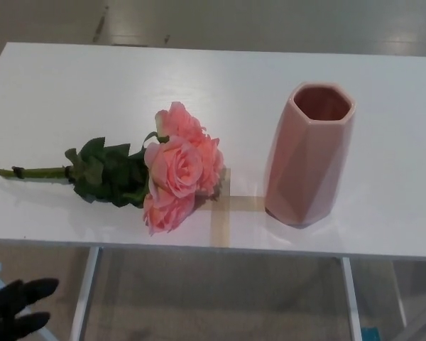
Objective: Use the left hand to pick up the rose and then lift and insert it into the pink vase.
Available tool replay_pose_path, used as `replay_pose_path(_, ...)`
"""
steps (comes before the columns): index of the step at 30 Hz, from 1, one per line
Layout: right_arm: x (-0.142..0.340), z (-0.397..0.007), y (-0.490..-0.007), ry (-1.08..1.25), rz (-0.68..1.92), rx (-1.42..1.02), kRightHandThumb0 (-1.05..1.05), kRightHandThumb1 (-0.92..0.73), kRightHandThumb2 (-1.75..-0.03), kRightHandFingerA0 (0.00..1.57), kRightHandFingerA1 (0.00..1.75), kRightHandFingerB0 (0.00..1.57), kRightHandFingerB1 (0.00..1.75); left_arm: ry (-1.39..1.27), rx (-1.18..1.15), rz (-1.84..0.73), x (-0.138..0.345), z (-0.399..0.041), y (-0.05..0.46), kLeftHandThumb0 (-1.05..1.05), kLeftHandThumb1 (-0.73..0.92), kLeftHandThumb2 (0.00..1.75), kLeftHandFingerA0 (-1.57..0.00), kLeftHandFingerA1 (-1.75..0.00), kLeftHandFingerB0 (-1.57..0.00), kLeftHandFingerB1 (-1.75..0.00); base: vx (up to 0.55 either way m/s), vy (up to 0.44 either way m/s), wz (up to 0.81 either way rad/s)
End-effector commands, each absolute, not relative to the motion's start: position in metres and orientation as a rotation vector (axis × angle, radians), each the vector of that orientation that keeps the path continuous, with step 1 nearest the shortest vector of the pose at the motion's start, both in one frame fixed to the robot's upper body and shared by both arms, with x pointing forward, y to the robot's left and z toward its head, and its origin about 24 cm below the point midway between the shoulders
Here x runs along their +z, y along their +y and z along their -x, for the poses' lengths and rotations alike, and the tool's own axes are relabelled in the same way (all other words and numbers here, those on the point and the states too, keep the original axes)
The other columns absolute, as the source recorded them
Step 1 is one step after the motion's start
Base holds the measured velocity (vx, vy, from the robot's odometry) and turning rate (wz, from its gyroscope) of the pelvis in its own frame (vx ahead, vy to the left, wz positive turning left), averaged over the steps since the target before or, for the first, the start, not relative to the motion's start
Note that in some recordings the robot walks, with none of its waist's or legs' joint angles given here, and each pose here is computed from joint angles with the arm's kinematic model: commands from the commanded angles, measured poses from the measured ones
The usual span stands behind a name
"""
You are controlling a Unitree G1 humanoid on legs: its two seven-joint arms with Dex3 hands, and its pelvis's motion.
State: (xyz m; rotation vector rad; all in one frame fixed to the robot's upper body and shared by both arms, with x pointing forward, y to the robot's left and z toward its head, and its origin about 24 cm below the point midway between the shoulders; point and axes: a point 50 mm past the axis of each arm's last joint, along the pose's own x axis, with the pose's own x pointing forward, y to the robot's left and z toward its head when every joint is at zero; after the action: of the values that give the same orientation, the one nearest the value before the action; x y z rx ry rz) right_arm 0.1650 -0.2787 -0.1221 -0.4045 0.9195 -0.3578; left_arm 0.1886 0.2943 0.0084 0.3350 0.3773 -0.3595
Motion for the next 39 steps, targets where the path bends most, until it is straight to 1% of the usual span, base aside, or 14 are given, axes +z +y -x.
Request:
replay_pose_path(1, -0.123, -0.158, -0.284, 0.928, 0.421, -0.386, -0.25, -0.66, -0.59, 0.74, 0.45, 0.53, 0.39, 0.049, -1.331, -0.121, 0.140, -0.147, 0.206, -0.31, 0.34, 0.89, -0.04, -0.51, 0.00, -0.48, 0.00, 0.000, 0.00)
replay_pose_path(15, -0.122, -0.160, -0.285, 0.925, 0.421, -0.388, -0.25, -0.66, -0.59, 0.72, 0.44, 0.53, 0.38, -0.259, -1.289, -0.132, 0.211, -0.135, 0.198, -0.35, 0.32, 0.90, -0.05, -0.51, 0.00, -0.47, 0.00, 0.000, 0.00)
replay_pose_path(16, -0.122, -0.160, -0.285, 0.923, 0.417, -0.389, -0.25, -0.66, -0.59, 0.72, 0.44, 0.53, 0.39, -0.289, -1.252, -0.131, 0.214, -0.135, 0.198, -0.56, 0.50, 0.55, -0.20, -0.41, -0.17, -0.31, 0.00, 0.000, 0.00)
replay_pose_path(19, -0.122, -0.160, -0.285, 0.923, 0.421, -0.386, -0.25, -0.65, -0.59, 0.70, 0.44, 0.53, 0.39, -0.379, -1.105, -0.122, 0.216, -0.146, 0.196, -0.47, 0.46, 0.53, -0.20, -0.41, -0.21, -0.33, 0.00, 0.000, 0.00)
replay_pose_path(20, -0.122, -0.160, -0.285, 0.923, 0.421, -0.384, -0.25, -0.65, -0.59, 0.70, 0.44, 0.53, 0.39, -0.395, -1.072, -0.123, 0.215, -0.150, 0.196, -0.47, 0.46, 0.53, -0.20, -0.41, -0.21, -0.33, 0.00, 0.000, 0.00)
replay_pose_path(21, -0.122, -0.160, -0.285, 0.924, 0.414, -0.387, -0.25, -0.65, -0.59, 0.70, 0.44, 0.53, 0.39, -0.456, -0.912, -0.171, 0.211, -0.168, 0.196, -0.24, 0.29, 0.84, -0.09, -0.52, -0.07, -0.49, 0.00, 0.000, 0.00)
replay_pose_path(24, -0.122, -0.160, -0.285, 0.925, 0.408, -0.388, -0.24, -0.66, -0.60, 0.71, 0.44, 0.53, 0.39, -0.492, -0.777, -0.270, 0.211, -0.184, 0.196, -0.20, 0.26, 0.82, -0.08, -0.52, -0.06, -0.48, 0.00, 0.000, 0.00)
replay_pose_path(25, -0.122, -0.159, -0.286, 0.925, 0.406, -0.388, -0.24, -0.66, -0.60, 0.72, 0.44, 0.53, 0.39, -0.505, -0.698, -0.353, 0.212, -0.194, 0.196, -0.37, 0.37, 0.57, -0.15, -0.35, -0.20, -0.33, 0.00, 0.000, 0.00)
replay_pose_path(27, -0.122, -0.159, -0.286, 0.925, 0.409, -0.385, -0.24, -0.66, -0.59, 0.73, 0.45, 0.53, 0.39, -0.509, -0.550, -0.547, 0.210, -0.216, 0.195, -0.44, 0.36, 0.59, -0.13, -0.35, -0.19, -0.33, 0.00, 0.000, 0.00)
replay_pose_path(30, -0.122, -0.160, -0.285, 0.925, 0.400, -0.383, -0.25, -0.65, -0.59, 0.73, 0.45, 0.54, 0.39, -0.449, -0.461, -0.669, 0.204, -0.243, 0.192, -0.29, 0.19, 0.80, -0.01, -0.49, 0.00, -0.46, 0.00, 0.000, 0.00)
replay_pose_path(31, -0.122, -0.160, -0.285, 0.925, 0.397, -0.382, -0.24, -0.66, -0.59, 0.73, 0.45, 0.54, 0.39, -0.418, -0.444, -0.676, 0.201, -0.254, 0.191, -0.58, 0.37, 0.69, -0.06, -0.22, -0.11, -0.34, 0.00, 0.000, 0.00)
replay_pose_path(37, -0.122, -0.161, -0.285, 0.923, 0.397, -0.380, -0.24, -0.65, -0.60, 0.72, 0.44, 0.54, 0.39, -0.276, -0.358, -0.808, 0.194, -0.298, 0.187, -0.60, 0.43, 0.55, 0.00, -0.17, -0.07, -0.25, 0.00, 0.000, 0.00)
replay_pose_path(38, -0.121, -0.162, -0.285, 0.921, 0.398, -0.382, -0.24, -0.65, -0.60, 0.72, 0.44, 0.55, 0.39, -0.260, -0.350, -0.827, 0.193, -0.303, 0.187, -0.60, 0.39, 0.74, 0.00, -0.05, -0.09, -0.22, 0.00, 0.000, 0.00)
replay_pose_path(39, -0.121, -0.162, -0.286, 0.921, 0.400, -0.381, -0.24, -0.65, -0.59, 0.72, 0.44, 0.55, 0.39, -0.238, -0.344, -0.847, 0.193, -0.308, 0.186, -0.62, 0.40, 0.74, 0.00, 0.00, -0.07, -0.18, 0.00, 0.000, 0.00)
